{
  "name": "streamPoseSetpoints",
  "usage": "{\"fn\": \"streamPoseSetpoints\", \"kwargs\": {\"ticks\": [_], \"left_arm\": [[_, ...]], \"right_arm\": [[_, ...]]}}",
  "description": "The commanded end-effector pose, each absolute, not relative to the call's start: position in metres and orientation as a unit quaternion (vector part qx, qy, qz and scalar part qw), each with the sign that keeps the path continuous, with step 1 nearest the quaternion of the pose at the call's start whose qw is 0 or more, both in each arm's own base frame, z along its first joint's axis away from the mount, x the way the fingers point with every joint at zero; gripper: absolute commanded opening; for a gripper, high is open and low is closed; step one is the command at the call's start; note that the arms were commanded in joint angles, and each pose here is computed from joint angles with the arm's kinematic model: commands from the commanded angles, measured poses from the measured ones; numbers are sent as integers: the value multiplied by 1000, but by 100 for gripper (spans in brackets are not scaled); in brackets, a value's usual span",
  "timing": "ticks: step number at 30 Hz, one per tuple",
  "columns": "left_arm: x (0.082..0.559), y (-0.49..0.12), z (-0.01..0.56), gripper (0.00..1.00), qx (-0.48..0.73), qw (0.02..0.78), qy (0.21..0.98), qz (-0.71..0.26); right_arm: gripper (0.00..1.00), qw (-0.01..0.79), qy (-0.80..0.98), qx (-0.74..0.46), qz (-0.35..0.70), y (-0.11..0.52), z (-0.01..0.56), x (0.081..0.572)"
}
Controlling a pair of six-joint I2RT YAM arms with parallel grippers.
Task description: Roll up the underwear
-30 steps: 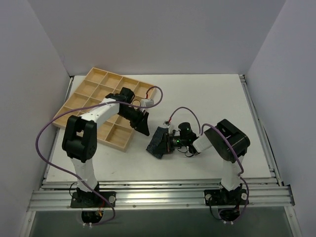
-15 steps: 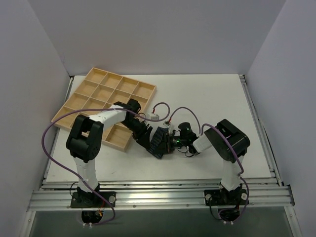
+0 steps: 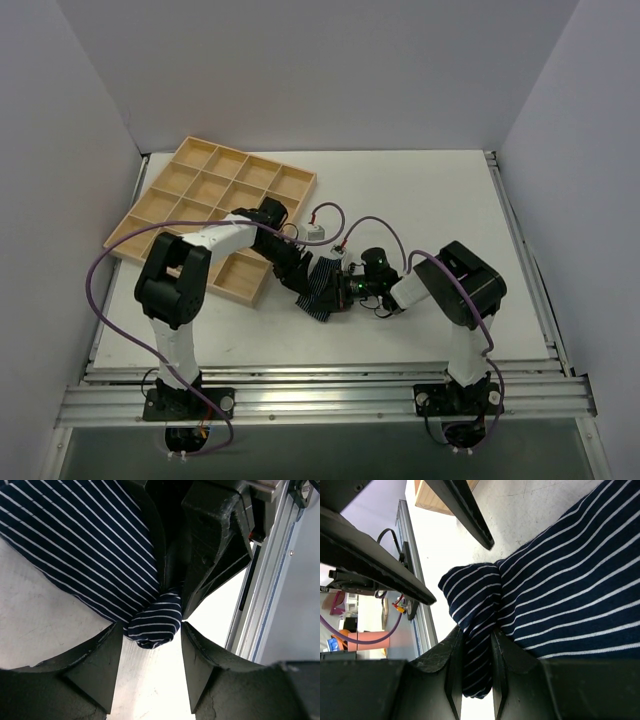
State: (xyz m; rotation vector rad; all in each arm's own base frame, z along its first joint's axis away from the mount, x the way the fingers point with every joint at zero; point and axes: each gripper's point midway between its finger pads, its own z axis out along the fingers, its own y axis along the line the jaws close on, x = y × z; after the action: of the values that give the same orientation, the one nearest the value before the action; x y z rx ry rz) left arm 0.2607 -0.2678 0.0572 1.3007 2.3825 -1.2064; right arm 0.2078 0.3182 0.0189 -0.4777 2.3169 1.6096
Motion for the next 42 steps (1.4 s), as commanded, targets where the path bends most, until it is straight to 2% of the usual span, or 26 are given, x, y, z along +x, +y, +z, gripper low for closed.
{"fn": "streamPoseSetpoints", "kwargs": {"ticks": [1,7,10,11,14,18,19,25,37,42], "left_arm": [[261,-278,57,58,446,99,784,-419],[252,-280,49,57,441,91,785,-426],[256,-280,45,42,434,90,794,-416],[256,-278,38,32,428,80,801,-411],[258,-274,25,21,416,46,819,-392],[255,-274,19,15,415,21,827,-378],[255,-274,18,15,416,19,829,-373],[257,-274,10,12,405,6,842,-357],[259,-277,4,12,394,-5,849,-352],[260,-279,2,12,391,-9,852,-349]], "right_arm": [[11,25,885,-109,452,275,-55,158],[11,27,887,-107,449,275,-55,160],[11,31,888,-105,447,274,-54,161],[13,31,890,-103,443,274,-55,161],[18,61,891,-98,439,275,-41,171],[27,98,901,-89,414,271,-31,184],[31,105,903,-86,407,269,-29,186],[38,157,918,-68,357,252,-21,201],[45,230,924,-35,303,223,-3,207],[48,303,910,-24,282,209,31,216]]}}
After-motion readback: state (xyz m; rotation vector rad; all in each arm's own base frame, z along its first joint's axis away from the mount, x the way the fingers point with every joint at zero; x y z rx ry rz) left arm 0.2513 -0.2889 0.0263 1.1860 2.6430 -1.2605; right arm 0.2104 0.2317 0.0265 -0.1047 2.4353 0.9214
